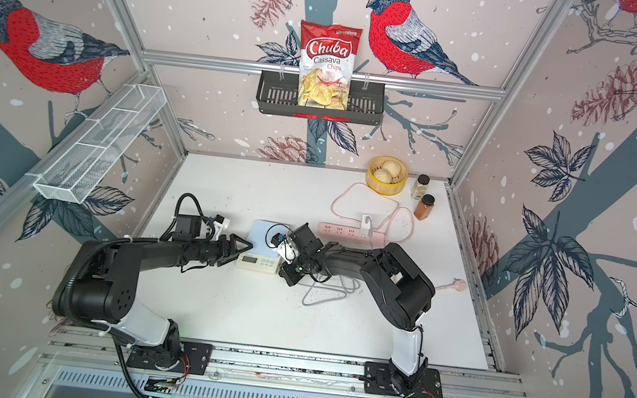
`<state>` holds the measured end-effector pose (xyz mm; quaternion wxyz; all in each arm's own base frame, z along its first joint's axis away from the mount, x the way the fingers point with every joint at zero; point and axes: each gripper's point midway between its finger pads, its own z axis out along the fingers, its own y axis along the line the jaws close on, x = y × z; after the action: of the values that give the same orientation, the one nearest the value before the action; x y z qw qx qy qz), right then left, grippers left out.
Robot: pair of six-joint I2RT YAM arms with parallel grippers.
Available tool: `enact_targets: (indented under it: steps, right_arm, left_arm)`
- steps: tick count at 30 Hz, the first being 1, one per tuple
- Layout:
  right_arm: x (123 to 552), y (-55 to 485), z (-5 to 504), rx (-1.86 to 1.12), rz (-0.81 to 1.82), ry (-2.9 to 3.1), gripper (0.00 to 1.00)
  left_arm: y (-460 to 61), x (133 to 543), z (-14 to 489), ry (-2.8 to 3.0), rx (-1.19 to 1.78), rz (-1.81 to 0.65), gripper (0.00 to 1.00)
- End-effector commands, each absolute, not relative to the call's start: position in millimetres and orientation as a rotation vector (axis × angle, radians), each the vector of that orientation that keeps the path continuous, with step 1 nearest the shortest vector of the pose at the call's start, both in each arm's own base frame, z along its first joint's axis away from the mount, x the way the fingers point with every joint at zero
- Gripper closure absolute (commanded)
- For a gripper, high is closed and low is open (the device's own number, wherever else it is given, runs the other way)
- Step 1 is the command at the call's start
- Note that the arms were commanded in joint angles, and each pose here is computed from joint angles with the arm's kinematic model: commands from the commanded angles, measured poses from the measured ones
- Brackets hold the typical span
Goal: Charge the electronic scale
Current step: Pick up the electronic scale at the center of the board.
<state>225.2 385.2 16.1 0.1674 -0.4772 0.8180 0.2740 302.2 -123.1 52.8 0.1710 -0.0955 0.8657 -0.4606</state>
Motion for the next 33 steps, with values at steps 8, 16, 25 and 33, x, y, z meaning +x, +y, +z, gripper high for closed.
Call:
enact_targets:
  steps: [8, 16, 25, 33]
  right_arm:
    - [216, 364, -6, -1.399, 0.690, 2.448, 1.00]
    - [217, 365, -7, -1.399, 0.689, 2.455, 1.00]
    - [222, 358, 1, -1.367, 0.673, 2.457, 1.00]
    - [243, 342, 48, -1.213, 0.649, 2.449, 1.00]
  left_arm:
    - [-138, 291, 69, 2.441, -0.296, -1.521, 0.31]
    - [-138, 293, 58, 2.461, -0.319, -1.536, 0.38]
    - [-137, 302, 64, 2.435, -0.291, -1.523, 0.66]
    - [-140, 308, 85, 2.406, -0.183, -1.546, 0.92]
